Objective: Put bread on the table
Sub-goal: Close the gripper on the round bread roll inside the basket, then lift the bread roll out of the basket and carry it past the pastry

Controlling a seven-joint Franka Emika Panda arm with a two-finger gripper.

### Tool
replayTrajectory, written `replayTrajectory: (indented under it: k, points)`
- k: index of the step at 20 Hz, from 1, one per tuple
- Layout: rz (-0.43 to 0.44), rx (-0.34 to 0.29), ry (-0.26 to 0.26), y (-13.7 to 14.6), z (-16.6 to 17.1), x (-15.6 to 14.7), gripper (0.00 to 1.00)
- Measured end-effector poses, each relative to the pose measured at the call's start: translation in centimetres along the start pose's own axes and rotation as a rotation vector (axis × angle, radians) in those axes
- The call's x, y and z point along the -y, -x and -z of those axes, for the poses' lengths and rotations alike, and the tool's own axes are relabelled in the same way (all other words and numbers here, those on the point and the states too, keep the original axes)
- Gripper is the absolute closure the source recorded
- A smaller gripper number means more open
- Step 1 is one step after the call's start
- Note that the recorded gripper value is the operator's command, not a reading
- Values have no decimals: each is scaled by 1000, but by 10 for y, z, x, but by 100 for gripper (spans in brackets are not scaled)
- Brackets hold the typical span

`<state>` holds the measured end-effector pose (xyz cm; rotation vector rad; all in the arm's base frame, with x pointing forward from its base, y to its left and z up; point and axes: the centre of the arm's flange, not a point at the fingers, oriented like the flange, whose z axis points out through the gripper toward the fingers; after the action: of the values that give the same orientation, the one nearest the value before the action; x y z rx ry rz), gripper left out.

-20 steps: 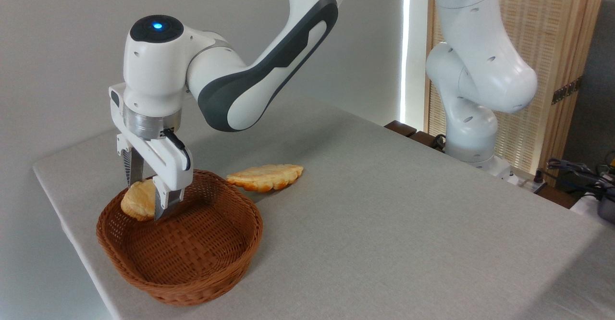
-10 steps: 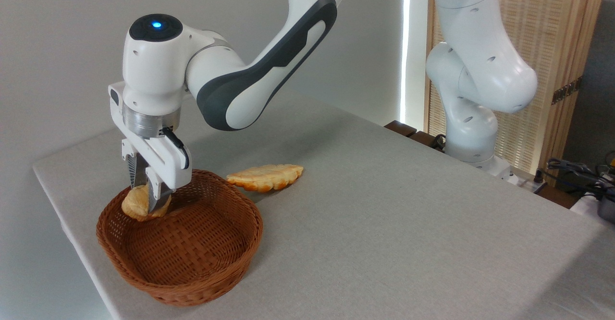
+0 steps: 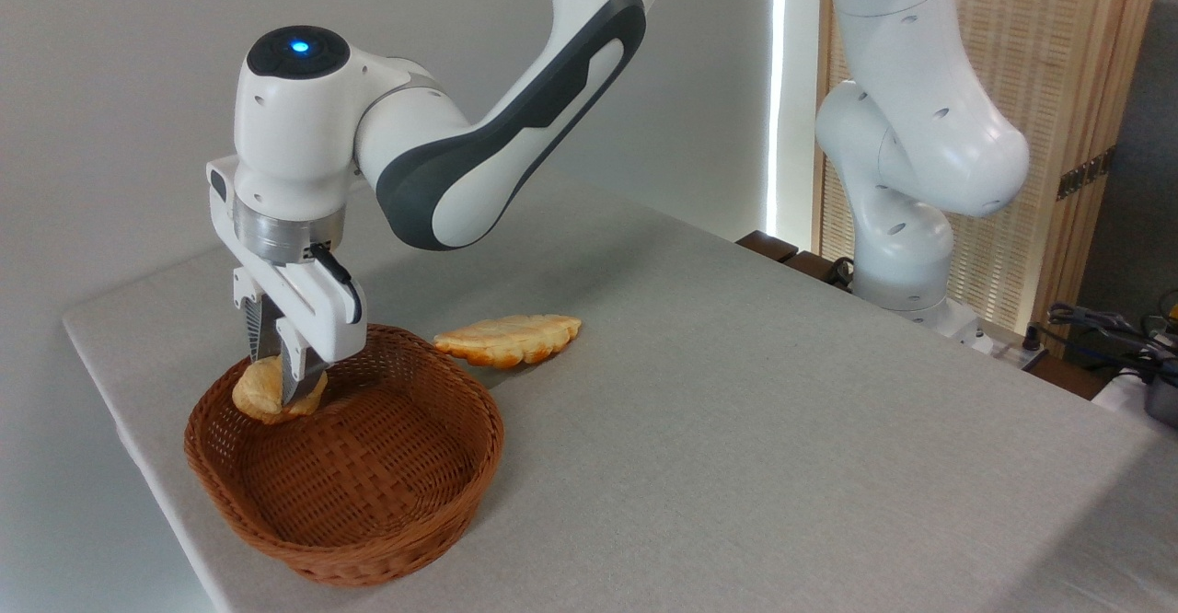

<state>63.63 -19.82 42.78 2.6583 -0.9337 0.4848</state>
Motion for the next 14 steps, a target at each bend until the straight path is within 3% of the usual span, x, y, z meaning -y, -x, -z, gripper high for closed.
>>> replayTrajectory:
  k: [6,14]
  points:
    - [-1,-2,-1,-2,20,1,74]
    - [22,62,4,17,103,15,70]
